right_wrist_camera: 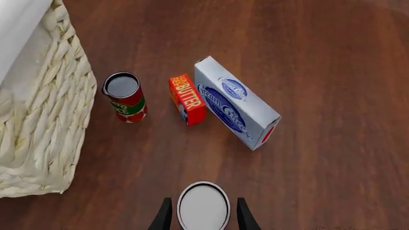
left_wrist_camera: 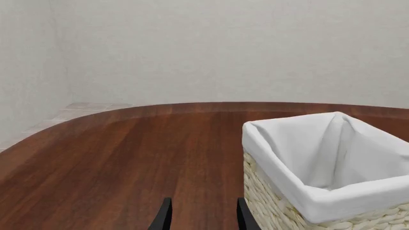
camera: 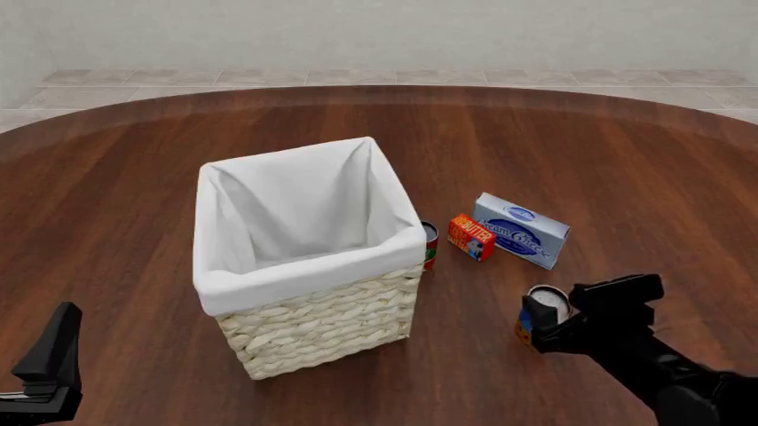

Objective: Pick up the alphabet soup and put it in the basket.

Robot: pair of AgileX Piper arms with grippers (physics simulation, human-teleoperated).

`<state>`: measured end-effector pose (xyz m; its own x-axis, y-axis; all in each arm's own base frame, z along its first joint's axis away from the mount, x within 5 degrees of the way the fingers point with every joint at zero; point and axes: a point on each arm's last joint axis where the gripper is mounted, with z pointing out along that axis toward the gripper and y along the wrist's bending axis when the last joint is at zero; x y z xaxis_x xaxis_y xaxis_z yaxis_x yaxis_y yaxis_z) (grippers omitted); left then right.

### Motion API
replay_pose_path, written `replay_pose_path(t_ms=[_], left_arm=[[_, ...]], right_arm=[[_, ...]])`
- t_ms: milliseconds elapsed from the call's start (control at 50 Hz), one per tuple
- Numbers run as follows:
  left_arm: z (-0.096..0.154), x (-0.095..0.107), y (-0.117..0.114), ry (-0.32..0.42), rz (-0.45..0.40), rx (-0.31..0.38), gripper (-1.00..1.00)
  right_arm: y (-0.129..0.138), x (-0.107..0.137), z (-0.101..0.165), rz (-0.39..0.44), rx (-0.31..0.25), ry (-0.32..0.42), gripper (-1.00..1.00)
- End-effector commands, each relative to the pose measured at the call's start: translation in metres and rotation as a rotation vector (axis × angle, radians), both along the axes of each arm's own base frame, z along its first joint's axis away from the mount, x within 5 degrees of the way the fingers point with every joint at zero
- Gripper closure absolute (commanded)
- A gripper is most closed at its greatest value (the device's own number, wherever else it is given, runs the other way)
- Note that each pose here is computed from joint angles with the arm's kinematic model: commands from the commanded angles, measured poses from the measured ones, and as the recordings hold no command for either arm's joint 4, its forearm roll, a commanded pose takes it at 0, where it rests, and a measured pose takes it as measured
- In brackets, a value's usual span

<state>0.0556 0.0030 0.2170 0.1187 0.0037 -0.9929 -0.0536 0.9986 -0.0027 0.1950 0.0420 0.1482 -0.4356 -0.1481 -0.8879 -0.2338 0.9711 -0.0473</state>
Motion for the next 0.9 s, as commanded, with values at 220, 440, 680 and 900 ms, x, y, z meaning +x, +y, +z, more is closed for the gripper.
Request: replay_pose_path(t_ms=[220,440,680,900], left_arm=[[0.0,0.0,0.0,-0.001,0.002,0.001,-1.0],[0.0,0.0,0.0,-0.002,0.002,0.0,-1.0],[0.0,0.0,0.0,-0.005,0.003,0.001,-1.0],[0.0,0.0,0.0,-0.001,0.001,0.005,-1.0]], right_arm=[[0.0,0.004,-0.01,-0.005,-0.003,0.024,-1.0],[0.001,0.005,-0.014,-0.001,-0.001,0.032,-1.0],[0.001,0.006,-0.022,-0.005,-0.006,0.048,-1.0],[0.001,0.007,-0.029,-0.006,-0.005,0.063,-1.0]])
